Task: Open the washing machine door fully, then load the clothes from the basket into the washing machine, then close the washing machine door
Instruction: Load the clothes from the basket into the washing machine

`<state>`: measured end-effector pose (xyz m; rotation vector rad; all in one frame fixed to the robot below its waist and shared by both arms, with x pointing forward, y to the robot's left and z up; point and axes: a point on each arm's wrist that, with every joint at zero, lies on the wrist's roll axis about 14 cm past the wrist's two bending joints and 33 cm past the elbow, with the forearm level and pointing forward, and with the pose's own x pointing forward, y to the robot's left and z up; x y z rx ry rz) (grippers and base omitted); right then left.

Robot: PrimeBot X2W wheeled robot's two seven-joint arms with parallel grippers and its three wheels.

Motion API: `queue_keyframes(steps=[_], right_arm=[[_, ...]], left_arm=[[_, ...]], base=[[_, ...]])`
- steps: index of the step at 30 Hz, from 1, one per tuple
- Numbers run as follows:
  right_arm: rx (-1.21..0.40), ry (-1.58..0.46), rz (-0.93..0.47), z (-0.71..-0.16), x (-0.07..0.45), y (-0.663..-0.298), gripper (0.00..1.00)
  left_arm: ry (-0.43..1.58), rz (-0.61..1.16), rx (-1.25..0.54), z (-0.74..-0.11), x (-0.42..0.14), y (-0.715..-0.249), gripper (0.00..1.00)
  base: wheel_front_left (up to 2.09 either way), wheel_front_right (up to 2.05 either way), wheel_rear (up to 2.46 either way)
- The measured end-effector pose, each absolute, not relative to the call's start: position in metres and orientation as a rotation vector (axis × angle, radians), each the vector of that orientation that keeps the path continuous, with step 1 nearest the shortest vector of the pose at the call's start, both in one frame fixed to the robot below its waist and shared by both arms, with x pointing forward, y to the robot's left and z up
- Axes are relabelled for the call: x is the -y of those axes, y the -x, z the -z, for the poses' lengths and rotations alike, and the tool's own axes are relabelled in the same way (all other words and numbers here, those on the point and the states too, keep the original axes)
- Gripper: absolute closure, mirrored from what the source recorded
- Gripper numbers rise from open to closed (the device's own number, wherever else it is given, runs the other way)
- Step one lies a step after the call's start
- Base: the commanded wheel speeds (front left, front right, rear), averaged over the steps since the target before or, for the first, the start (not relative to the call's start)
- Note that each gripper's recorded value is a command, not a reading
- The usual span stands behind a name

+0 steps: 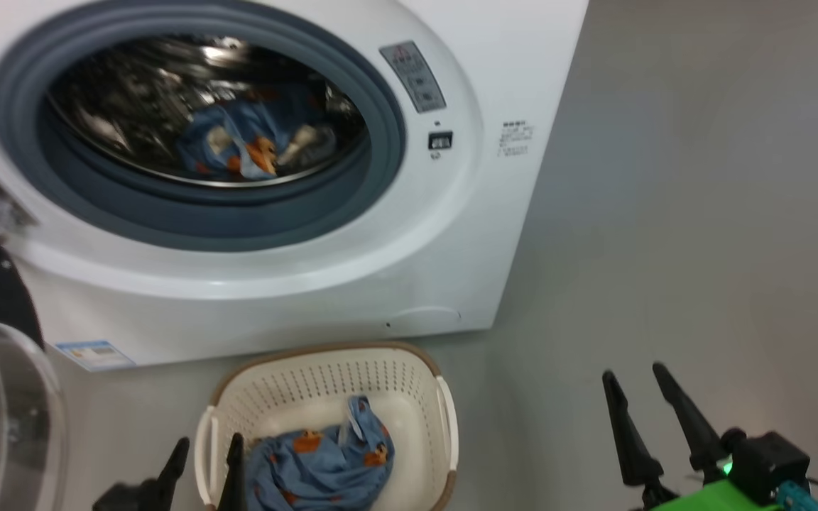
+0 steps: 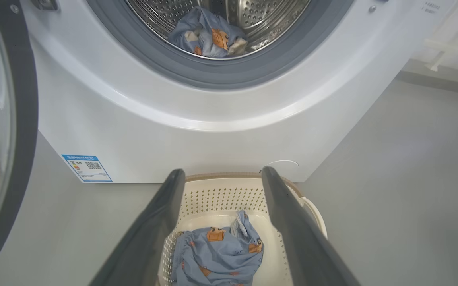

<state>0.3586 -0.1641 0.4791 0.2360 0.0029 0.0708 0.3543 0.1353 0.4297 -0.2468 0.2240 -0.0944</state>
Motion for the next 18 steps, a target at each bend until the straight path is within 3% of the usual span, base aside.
queue_keyframes(steps=[10,18], right_arm=[[-0.069,-0.281,-0.039,-0.450,0.170,-0.398,0.00],[-0.132,-0.292,-0.013,-0.419,0.177,-0.422,0.00]], left_arm=[[0.212,0.231,-0.521,-0.352,-0.111,-0.402,0.00],[0.198,0.289,-0.812,-0.266,-0.098,-0.410,0.00]], base=[[0.00,0.00,0.00],[0.00,0.00,0.00]])
